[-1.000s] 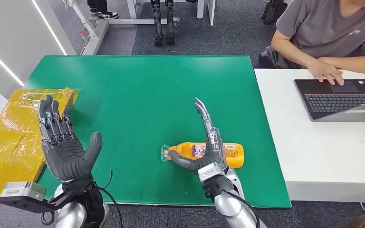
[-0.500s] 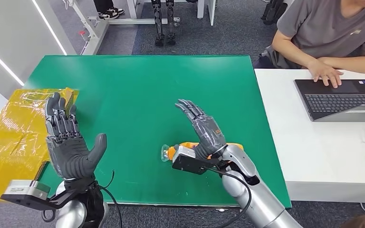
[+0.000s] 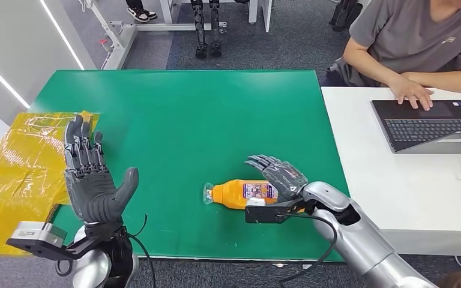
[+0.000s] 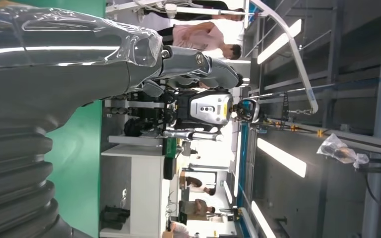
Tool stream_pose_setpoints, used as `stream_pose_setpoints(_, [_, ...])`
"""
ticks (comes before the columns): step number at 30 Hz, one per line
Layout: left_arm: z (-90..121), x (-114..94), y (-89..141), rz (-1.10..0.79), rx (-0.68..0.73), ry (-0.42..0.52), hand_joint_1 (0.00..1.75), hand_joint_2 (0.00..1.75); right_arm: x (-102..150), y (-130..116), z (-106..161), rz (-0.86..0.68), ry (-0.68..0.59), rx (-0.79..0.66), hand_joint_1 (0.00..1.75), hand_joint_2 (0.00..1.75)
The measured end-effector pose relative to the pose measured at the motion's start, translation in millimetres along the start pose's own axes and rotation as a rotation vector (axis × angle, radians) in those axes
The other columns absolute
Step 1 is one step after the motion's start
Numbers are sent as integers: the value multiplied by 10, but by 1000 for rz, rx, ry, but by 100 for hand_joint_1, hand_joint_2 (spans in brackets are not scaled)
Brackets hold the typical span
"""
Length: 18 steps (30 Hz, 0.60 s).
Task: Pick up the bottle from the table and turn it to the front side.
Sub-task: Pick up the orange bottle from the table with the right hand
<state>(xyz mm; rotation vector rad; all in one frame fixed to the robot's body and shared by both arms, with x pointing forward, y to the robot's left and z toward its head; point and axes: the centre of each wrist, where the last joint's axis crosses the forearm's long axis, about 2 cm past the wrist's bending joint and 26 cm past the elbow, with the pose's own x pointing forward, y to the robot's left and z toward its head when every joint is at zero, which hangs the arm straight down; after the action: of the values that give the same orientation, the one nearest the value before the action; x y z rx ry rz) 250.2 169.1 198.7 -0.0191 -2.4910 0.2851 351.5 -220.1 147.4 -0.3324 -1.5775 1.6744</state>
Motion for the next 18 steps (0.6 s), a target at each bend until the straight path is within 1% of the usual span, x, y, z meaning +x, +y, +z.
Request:
stream_pose_setpoints(4, [21, -17, -22, 11, -1, 14, 0, 175, -173, -37, 106, 7, 39, 73, 0, 175])
stream_pose_setpoints(8, [12, -34, -46, 22, -4, 18, 0, 175, -293, -60, 183, 17, 73, 117, 0, 175])
stream_pose_setpoints(13, [22, -52, -67, 28, -10, 27, 0, 175, -381, -44, 228, 23, 110, 134, 0, 175])
stream_pose_setpoints(18, [29, -70, -94, 36, -16, 35, 0, 175, -475, -62, 228, 33, 142, 104, 0, 175])
